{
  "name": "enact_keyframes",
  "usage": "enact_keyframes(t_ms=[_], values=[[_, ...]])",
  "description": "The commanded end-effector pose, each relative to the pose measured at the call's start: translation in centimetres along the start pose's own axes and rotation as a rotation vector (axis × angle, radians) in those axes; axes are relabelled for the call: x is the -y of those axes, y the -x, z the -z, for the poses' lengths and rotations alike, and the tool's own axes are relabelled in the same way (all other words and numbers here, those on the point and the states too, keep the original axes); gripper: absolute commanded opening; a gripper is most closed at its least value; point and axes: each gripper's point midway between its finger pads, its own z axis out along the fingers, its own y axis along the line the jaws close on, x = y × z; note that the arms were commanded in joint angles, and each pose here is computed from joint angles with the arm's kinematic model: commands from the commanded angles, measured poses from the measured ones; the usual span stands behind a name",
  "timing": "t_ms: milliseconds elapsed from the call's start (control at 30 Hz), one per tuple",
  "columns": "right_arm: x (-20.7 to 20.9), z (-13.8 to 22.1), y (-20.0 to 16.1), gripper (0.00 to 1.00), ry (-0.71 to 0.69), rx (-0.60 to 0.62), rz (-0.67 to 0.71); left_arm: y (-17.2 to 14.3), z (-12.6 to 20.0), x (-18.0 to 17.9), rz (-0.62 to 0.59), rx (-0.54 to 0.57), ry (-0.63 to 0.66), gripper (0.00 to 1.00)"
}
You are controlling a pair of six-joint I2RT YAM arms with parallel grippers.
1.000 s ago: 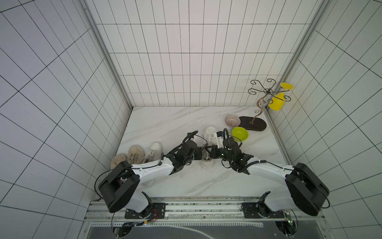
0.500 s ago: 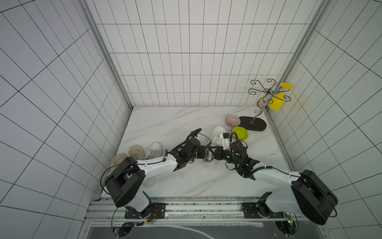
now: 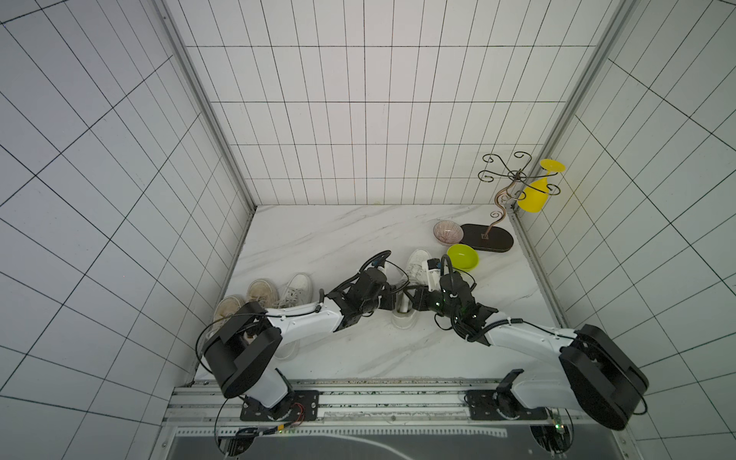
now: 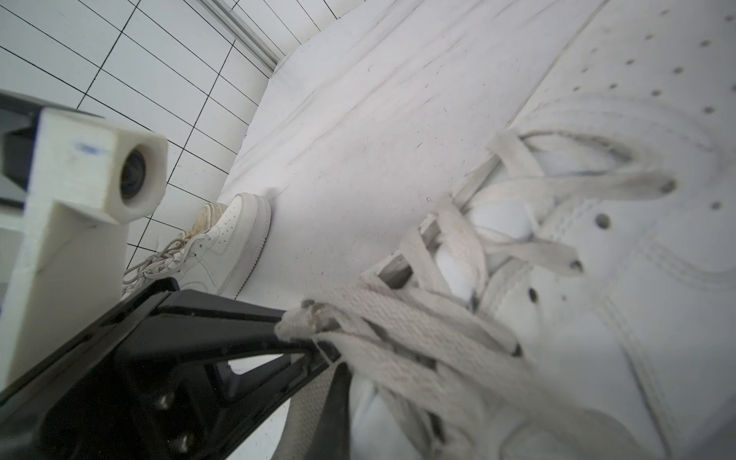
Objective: Remove the insole from the shoe
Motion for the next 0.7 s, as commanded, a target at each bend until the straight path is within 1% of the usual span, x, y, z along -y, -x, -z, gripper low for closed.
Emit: enact_keyframes(t_ms=[0, 33, 100, 167, 300, 367, 400, 467, 533, 567, 600, 633, 667], values=[[-9.0, 1.2, 4.7, 0.00, 0.315, 0.094, 0.062, -1.8, -1.2, -4.2, -0.028, -0.056, 0.172, 0.00], [-9.3, 1.3, 4.8, 0.00, 0.329, 0.101, 0.059, -2.0, -1.3, -4.2, -0.030, -0.067, 0.169, 0.00], [-9.4, 1.3, 5.0, 0.00, 0.332, 0.102, 0.059, -2.3, -1.4, -3.8, -0.031, -0.080, 0.141, 0.08], [-9.4, 1.3, 5.1, 0.00, 0.333, 0.106, 0.060, -2.6, -1.3, -3.2, -0.031, -0.089, 0.105, 0.23], [-9.3, 1.4, 5.2, 0.00, 0.335, 0.111, 0.059, -3.4, -1.2, -2.4, -0.031, -0.109, 0.039, 0.37], [-9.3, 1.4, 5.3, 0.00, 0.334, 0.114, 0.056, -3.9, -1.4, -2.3, -0.033, -0.131, 0.027, 0.42], [-9.3, 1.4, 5.4, 0.00, 0.338, 0.113, 0.052, -4.0, -1.6, -2.6, -0.030, -0.137, 0.036, 0.42], [-9.5, 1.4, 5.4, 0.00, 0.355, 0.107, 0.045, -4.1, -1.7, -3.1, -0.015, -0.138, 0.048, 0.36], [-9.7, 1.6, 5.3, 0.00, 0.374, 0.103, 0.040, -4.3, -2.0, -3.4, 0.000, -0.145, 0.045, 0.35], [-9.6, 1.5, 5.2, 0.00, 0.375, 0.099, 0.040, -4.3, -2.1, -3.5, 0.006, -0.150, 0.041, 0.32], [-9.5, 1.3, 5.0, 0.00, 0.365, 0.092, 0.046, -4.1, -2.2, -3.5, 0.013, -0.149, 0.038, 0.26], [-9.0, 0.8, 4.6, 0.00, 0.331, 0.079, 0.057, -4.0, -2.2, -3.5, 0.019, -0.145, 0.036, 0.20], [-8.3, 0.2, 4.1, 0.00, 0.285, 0.054, 0.066, -3.8, -2.2, -3.3, 0.021, -0.137, 0.027, 0.16]])
